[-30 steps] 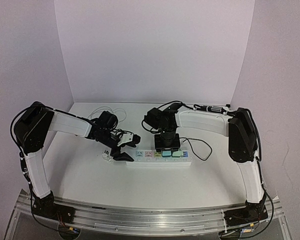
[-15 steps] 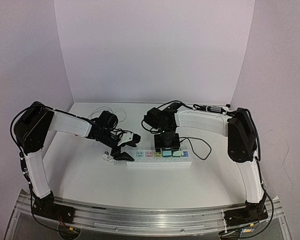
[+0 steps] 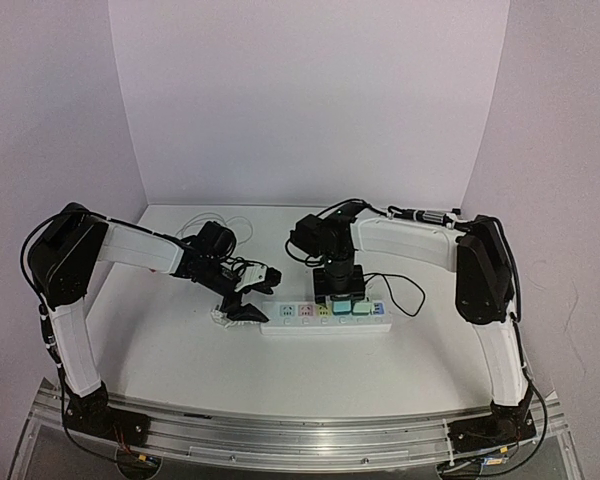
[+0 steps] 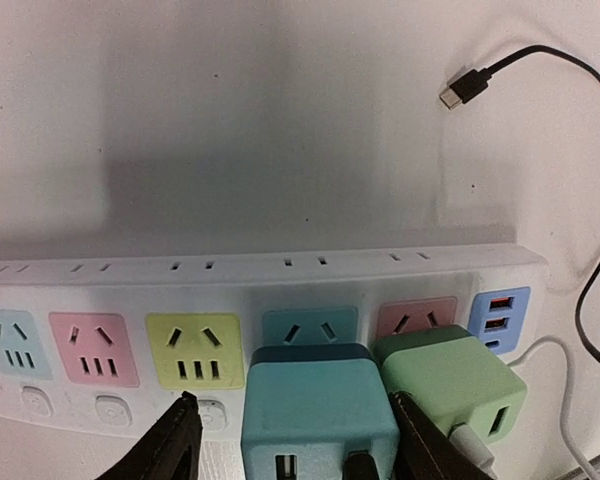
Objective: Insert the plug
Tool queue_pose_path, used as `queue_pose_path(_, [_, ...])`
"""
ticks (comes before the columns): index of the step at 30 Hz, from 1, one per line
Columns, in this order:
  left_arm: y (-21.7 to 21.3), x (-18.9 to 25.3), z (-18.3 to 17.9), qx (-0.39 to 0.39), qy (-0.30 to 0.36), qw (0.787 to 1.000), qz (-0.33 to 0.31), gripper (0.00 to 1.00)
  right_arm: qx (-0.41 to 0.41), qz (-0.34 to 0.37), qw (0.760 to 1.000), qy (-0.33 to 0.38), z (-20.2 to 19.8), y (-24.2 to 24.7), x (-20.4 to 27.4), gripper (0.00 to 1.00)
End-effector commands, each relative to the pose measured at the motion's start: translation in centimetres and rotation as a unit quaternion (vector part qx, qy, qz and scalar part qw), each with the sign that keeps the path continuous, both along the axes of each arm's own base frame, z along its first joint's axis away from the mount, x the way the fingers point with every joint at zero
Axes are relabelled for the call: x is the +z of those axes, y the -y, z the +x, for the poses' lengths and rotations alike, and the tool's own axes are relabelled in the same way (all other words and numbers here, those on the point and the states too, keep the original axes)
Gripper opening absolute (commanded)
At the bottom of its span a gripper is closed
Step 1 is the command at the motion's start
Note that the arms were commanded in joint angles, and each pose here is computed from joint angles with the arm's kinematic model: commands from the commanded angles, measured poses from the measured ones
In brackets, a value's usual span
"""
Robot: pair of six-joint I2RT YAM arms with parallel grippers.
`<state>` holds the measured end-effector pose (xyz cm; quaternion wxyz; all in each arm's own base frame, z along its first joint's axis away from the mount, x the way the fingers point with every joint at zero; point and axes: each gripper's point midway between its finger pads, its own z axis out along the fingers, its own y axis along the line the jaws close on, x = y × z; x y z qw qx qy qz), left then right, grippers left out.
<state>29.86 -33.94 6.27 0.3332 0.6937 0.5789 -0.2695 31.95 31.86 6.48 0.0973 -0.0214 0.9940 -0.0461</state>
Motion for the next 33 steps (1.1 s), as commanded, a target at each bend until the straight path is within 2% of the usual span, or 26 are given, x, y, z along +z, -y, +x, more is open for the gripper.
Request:
queue_pose_path(1, [0.9,1.6,0.6,-0.006,0.01,1.0,-0.019,0.75,-0.007,-0.001,0.999,0.04,1.0,0.8,3.9,0.59])
queue_pose_path(15, [1.2,2.2,0.8,-0.002,0.007,1.0,-0.027,0.75,-0.007,-0.01,0.998,0.061,1.4,1.6,5.8,0.61])
queue_pose_path(27, [2.8,4.3,1.0,0.006,-0.01,0.998,-0.054,0.75,-0.003,0.045,0.999,0.009,-0.9,0.3,6.7,0.66])
queue_pose_path(33, [3.9,5.8,1.2,0.017,-0.018,0.997,-0.07,0.75,-0.007,0.085,0.995,-0.043,-3.1,0.1,7.3,0.66])
